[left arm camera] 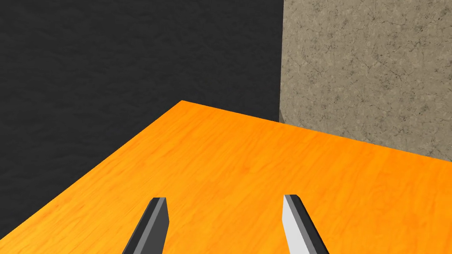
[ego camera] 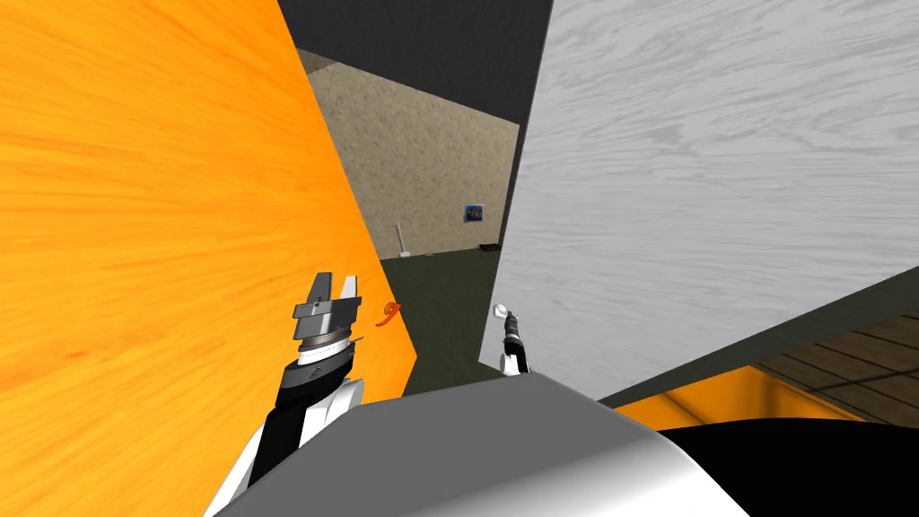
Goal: Push the door open
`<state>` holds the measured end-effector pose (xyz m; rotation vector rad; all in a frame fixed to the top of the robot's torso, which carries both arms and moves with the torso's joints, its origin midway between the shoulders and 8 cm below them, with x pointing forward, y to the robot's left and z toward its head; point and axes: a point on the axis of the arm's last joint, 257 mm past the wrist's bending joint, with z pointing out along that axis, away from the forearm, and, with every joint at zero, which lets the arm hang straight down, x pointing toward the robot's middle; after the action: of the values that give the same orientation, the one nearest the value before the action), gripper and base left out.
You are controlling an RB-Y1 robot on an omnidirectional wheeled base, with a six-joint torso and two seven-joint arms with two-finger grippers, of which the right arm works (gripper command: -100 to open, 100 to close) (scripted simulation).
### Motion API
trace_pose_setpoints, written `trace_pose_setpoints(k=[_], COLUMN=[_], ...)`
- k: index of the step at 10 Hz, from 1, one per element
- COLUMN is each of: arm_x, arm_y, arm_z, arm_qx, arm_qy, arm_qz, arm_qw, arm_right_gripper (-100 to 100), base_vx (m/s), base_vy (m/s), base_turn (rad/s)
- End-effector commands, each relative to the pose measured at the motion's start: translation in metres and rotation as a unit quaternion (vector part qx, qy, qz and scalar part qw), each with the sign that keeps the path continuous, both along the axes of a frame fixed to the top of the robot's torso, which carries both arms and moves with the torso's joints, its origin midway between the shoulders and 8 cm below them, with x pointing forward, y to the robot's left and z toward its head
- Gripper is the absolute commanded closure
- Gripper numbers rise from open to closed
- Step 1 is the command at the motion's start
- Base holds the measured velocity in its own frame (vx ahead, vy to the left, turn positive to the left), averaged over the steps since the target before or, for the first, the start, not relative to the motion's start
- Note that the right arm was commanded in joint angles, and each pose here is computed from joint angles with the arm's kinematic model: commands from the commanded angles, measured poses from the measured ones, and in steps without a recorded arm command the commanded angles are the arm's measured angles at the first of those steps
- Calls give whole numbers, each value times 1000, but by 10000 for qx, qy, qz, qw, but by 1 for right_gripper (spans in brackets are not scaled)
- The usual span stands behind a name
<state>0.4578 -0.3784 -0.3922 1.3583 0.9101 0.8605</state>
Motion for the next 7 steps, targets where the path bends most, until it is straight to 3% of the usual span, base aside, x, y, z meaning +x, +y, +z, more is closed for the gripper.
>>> trace_pose_setpoints(k=[1,4,7], arm_x=[4,6,8], arm_y=[-17,-10,17], arm_z=[11,10,1], arm_qx=[-138,-76,163], arm_qy=[-88,-95,-73], arm_qz=[-131,-224,-264], arm_qw=[9998,9997,9995], arm_right_gripper=[100,100,100], base_vx=[200,233,203], base_vy=[5,8,23], base_turn=[-118,-156,-148])
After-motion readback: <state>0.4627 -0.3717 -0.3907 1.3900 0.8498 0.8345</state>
